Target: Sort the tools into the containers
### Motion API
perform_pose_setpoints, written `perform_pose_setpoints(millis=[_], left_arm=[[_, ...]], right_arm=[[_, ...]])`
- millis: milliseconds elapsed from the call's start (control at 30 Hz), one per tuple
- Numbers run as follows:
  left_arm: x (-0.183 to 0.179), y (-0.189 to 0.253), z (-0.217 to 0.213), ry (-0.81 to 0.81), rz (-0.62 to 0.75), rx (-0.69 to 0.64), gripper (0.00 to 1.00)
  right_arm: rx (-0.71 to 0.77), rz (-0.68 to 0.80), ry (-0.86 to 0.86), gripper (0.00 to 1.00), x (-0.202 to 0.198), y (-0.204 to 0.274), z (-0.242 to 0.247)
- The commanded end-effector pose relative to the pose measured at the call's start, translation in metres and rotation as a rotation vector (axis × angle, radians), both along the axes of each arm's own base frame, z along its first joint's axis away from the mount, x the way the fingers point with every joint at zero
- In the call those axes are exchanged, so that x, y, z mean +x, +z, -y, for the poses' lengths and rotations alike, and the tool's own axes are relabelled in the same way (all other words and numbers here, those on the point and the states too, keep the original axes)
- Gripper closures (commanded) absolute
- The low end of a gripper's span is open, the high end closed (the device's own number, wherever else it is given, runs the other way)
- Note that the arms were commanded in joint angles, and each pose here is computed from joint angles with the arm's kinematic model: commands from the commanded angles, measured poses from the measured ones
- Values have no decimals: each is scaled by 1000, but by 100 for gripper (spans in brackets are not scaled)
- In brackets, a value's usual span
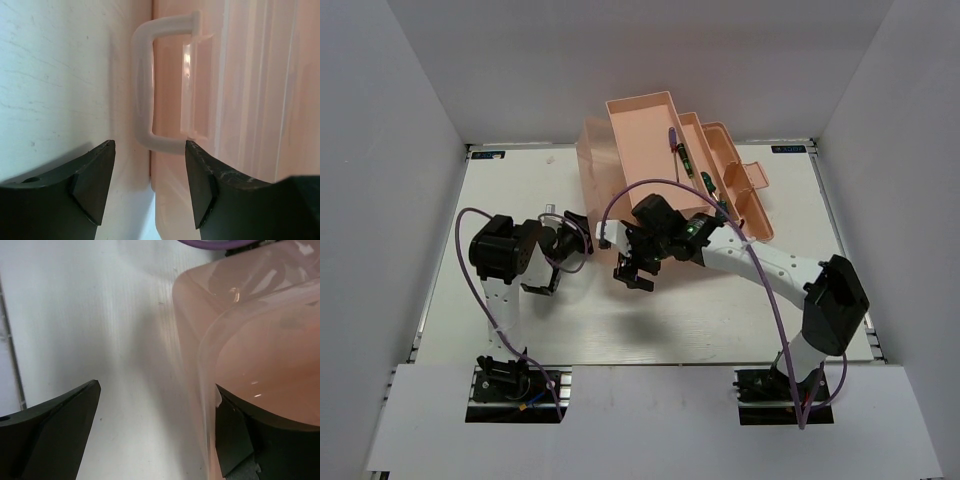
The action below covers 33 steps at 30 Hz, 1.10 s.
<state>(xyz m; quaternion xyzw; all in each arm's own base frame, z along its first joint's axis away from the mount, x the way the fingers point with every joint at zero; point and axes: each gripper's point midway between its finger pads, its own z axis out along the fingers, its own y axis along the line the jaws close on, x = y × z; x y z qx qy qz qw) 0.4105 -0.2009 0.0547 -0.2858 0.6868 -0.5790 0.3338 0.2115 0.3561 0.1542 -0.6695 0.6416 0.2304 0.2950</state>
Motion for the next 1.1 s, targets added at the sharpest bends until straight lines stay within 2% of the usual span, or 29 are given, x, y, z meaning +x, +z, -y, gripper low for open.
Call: perform_pose_setpoints(millis=[0, 67, 200, 333, 567, 733, 900, 1000, 1067], left_arm=[[4, 62, 6, -25, 292, -31, 31], [10, 67, 7, -25, 307, -34, 31], [14, 72, 14, -43, 319, -37, 31], [16, 73, 17, -63, 315, -36, 31], [24, 74, 16, -63, 310, -34, 31], [27, 71, 16, -64, 291, -30, 31], [30, 73, 18, -73, 292, -30, 31], [32, 74, 20, -82, 288, -29, 31], [34, 75, 20, -82, 290, -30, 31]], right_arm=[[-86, 6, -161, 10, 13, -10, 4], [-70, 10, -187, 10, 12, -18, -5], [-104, 193, -283, 10, 26, -22, -10], [-137, 305, -313, 10, 28, -10, -18], [-59, 347, -293, 10, 14, 29, -39], [28, 311, -278, 10, -2, 73, -54], [94, 344, -276, 10, -9, 114, -51], [156, 417, -332, 10, 2, 158, -42], [249, 544, -415, 10, 21, 216, -30]])
